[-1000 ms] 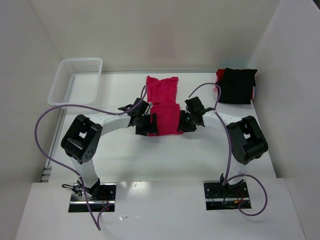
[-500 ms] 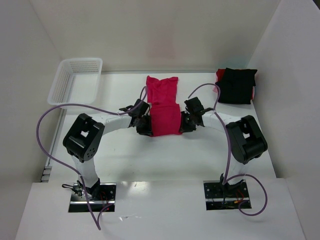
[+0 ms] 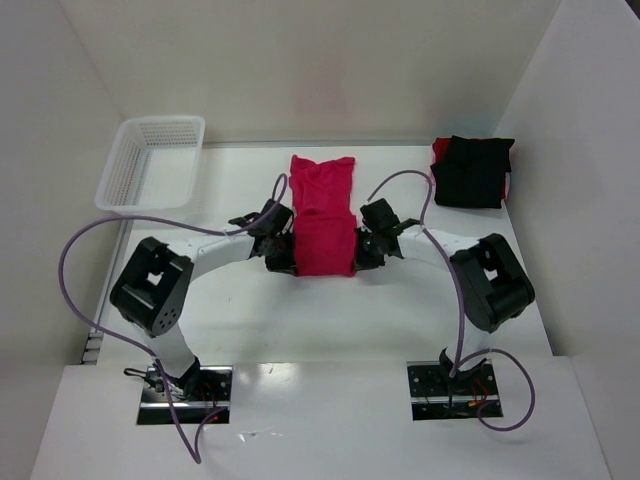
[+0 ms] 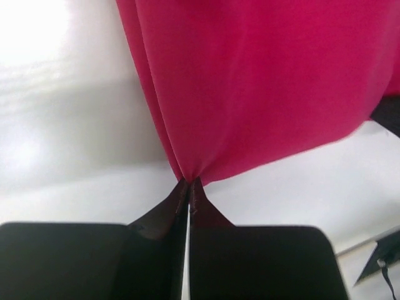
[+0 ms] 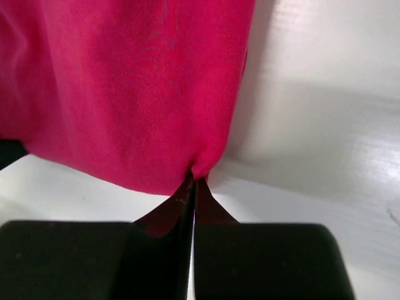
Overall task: Fold and stack the t-shirts
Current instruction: Grab one side of the 2/3 rectangular tshirt with both arms
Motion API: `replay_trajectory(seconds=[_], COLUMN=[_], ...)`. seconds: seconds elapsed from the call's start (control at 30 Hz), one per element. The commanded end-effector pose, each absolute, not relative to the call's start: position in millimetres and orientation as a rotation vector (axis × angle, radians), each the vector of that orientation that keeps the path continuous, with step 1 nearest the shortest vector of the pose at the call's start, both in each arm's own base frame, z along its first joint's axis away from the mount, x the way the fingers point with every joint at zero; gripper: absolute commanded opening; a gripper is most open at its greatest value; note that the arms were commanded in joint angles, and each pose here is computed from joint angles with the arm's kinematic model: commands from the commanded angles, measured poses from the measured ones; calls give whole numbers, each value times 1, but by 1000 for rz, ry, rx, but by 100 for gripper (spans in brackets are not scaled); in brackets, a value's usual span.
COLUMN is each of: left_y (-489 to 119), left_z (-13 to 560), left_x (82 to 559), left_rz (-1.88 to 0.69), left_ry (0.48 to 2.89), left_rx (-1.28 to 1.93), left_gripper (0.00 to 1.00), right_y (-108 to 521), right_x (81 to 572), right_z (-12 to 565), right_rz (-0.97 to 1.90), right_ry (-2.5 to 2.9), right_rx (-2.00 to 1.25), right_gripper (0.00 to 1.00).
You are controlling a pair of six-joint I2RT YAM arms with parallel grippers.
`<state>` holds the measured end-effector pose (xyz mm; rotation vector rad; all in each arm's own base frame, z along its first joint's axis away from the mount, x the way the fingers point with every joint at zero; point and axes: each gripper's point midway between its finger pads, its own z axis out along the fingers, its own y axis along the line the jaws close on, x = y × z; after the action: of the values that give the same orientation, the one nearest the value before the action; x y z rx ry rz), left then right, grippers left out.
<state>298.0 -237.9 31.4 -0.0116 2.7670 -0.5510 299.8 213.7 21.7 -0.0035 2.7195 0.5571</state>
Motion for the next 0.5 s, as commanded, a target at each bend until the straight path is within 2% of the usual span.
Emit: replay_trajectory(seconds=[0.0, 0.33, 0.47], left_y=[-226, -196, -197], left_z=[61, 91, 122], left_x=[280, 222, 219], left_rz=[-543, -557, -613], left_ry=[2759, 2790, 2729], left_rx=[-25, -52, -51], left_gripper=[0, 0, 0], right_y=[220, 215, 221], right_x=[293, 251, 247], right_z=[51, 94, 128], right_rz=[578, 645, 731], right_ry=[2662, 2628, 2558], right_rx=[15, 72, 106], right_gripper=[0, 0, 0])
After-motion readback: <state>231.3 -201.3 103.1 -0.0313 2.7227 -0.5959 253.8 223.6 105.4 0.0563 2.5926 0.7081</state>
